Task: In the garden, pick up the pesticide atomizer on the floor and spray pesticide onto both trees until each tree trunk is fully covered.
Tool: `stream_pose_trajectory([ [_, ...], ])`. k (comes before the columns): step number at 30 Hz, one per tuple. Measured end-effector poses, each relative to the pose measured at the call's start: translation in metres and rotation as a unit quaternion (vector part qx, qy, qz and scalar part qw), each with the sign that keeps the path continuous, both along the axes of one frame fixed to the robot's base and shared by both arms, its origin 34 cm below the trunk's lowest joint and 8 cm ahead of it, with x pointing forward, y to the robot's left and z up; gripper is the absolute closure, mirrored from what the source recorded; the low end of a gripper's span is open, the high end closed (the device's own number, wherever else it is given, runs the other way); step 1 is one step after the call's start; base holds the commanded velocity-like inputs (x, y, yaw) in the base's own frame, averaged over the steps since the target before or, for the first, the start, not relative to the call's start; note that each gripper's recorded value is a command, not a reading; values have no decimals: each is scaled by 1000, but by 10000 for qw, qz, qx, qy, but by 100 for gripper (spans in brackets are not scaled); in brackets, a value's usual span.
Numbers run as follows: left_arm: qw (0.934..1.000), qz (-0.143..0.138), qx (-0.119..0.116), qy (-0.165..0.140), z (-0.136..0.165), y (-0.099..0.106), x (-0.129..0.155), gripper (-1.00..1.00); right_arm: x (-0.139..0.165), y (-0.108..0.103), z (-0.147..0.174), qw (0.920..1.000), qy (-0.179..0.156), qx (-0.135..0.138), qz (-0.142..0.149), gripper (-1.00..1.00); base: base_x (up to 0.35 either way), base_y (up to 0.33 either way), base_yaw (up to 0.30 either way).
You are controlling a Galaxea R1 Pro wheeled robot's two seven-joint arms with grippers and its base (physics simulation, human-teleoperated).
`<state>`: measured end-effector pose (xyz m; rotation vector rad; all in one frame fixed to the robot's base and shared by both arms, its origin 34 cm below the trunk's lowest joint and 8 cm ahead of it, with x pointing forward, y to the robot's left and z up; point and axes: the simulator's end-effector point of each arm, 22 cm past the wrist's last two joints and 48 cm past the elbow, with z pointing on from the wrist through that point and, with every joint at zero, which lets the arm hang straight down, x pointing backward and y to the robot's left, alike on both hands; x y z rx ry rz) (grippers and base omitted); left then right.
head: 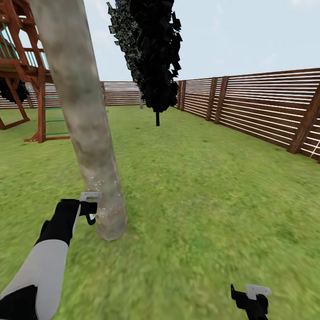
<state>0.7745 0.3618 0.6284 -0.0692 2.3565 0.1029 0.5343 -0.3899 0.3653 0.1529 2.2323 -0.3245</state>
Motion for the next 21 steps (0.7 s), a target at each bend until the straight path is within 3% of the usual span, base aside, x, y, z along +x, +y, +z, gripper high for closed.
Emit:
stream_pose_trajectory([
  [3, 10000, 15, 42, 12, -1, 3, -1, 100, 0, 1, 0, 10000, 2, 3, 1, -100, 15, -270, 50],
  [9, 10000, 36, 65, 61, -6, 6, -4, 100, 0, 2, 0, 10000, 1, 10, 4, -100, 25, -271, 250],
  [16, 9990, 58, 119, 428, -50, 9, -34, 100, 0, 0, 0, 10000, -1, 1, -6, -100, 180, -238, 24],
  [21, 9983, 86, 153, 557, -64, 15, -48, 100, 0, 0, 0, 10000, 0, -1, -2, -100, 176, -235, 0],
])
